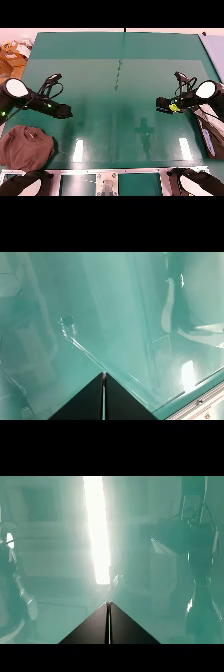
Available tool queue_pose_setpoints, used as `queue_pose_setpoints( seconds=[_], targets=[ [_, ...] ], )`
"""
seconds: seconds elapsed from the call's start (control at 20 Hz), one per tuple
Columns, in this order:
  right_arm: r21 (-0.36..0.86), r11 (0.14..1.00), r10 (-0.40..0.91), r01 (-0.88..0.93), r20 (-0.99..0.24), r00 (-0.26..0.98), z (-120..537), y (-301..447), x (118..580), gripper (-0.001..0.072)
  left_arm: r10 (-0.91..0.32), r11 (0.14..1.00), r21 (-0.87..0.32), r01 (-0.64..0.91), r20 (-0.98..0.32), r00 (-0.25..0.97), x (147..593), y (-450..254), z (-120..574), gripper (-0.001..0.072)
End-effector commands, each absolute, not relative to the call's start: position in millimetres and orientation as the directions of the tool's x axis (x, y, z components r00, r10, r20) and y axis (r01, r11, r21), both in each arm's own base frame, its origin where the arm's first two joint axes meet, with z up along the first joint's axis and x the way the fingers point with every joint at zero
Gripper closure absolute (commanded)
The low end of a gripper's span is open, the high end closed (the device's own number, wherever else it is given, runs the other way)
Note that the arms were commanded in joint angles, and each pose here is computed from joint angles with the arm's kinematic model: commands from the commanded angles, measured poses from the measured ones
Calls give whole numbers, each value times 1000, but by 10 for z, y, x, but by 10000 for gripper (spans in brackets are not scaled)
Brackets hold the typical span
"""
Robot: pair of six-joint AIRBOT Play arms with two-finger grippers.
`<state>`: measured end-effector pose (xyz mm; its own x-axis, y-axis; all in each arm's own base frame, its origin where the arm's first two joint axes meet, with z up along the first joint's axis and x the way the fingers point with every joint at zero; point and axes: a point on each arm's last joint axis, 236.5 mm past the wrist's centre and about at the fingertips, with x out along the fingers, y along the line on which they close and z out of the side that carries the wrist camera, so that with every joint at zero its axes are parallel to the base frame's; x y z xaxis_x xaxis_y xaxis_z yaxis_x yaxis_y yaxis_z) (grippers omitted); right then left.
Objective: Fold the shirts.
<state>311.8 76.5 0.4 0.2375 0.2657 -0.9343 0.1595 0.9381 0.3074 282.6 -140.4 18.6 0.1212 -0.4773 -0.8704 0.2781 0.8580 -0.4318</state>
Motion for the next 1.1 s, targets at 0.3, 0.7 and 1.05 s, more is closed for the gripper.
queue_pose_setpoints(
  seconds=[0.3, 0.7, 1.05],
  targets=[
    [307, 938, 266, 159, -935, 236, 0, 769, 3116, 691, -477, 858, -432, 279, -870, 122, 2825, -1406, 187, 688],
    [307, 938, 266, 159, -935, 236, 0, 769, 3116, 692, -476, 866, -417, 275, -857, 199, 3009, -1402, 219, 688],
    [340, 926, 296, 164, -924, 243, 25, 841, 3132, 692, -218, 976, -212, 47, -959, 184, 2975, -772, -22, -13]
  ],
)
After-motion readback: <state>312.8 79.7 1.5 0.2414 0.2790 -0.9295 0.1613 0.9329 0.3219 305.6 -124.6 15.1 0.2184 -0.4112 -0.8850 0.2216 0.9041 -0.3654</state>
